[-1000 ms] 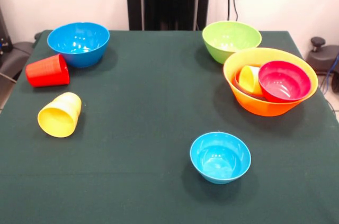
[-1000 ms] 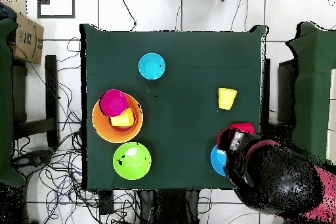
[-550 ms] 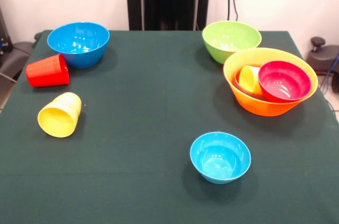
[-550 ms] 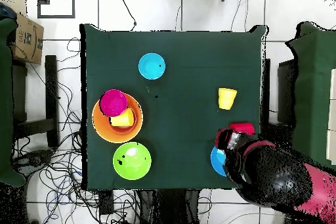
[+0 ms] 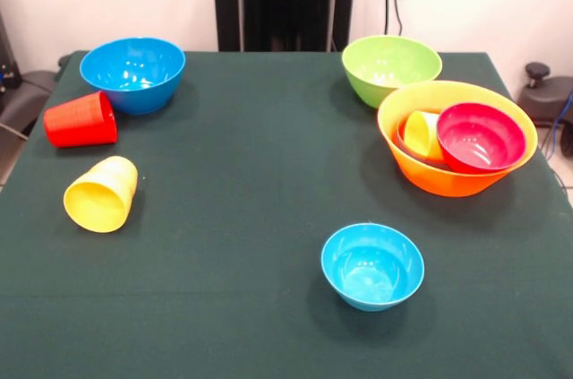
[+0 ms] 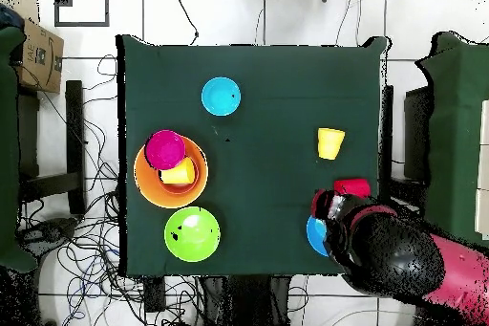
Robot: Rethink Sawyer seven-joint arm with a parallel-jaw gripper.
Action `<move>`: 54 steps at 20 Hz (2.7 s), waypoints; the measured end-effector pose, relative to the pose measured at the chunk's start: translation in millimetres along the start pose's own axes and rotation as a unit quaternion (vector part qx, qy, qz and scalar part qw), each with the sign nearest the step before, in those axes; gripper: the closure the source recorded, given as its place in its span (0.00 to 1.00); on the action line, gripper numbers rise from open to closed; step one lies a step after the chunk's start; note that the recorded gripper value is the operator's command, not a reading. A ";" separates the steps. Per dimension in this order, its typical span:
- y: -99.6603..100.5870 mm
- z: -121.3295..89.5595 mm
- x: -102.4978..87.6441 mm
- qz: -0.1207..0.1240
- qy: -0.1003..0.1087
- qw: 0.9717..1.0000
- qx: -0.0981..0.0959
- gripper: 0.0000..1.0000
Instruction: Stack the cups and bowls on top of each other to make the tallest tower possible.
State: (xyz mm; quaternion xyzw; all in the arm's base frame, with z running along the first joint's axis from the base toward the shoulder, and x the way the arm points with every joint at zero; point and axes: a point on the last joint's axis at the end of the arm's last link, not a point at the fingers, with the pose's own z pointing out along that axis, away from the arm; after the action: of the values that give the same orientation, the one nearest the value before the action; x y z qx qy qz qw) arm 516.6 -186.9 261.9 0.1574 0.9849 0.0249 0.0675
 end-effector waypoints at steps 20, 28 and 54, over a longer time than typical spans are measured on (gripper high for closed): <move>-10.5 64.8 22.1 -0.063 0.038 0.997 -0.012 0.00; -14.3 94.7 32.3 -0.073 0.041 0.996 -0.032 0.00; -46.5 138.7 43.8 -0.097 0.016 0.995 -0.003 0.00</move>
State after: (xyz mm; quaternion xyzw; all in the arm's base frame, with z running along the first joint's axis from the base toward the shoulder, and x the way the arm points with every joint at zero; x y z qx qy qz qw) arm 480.6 -213.4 115.8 0.0603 0.9965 0.0233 0.0538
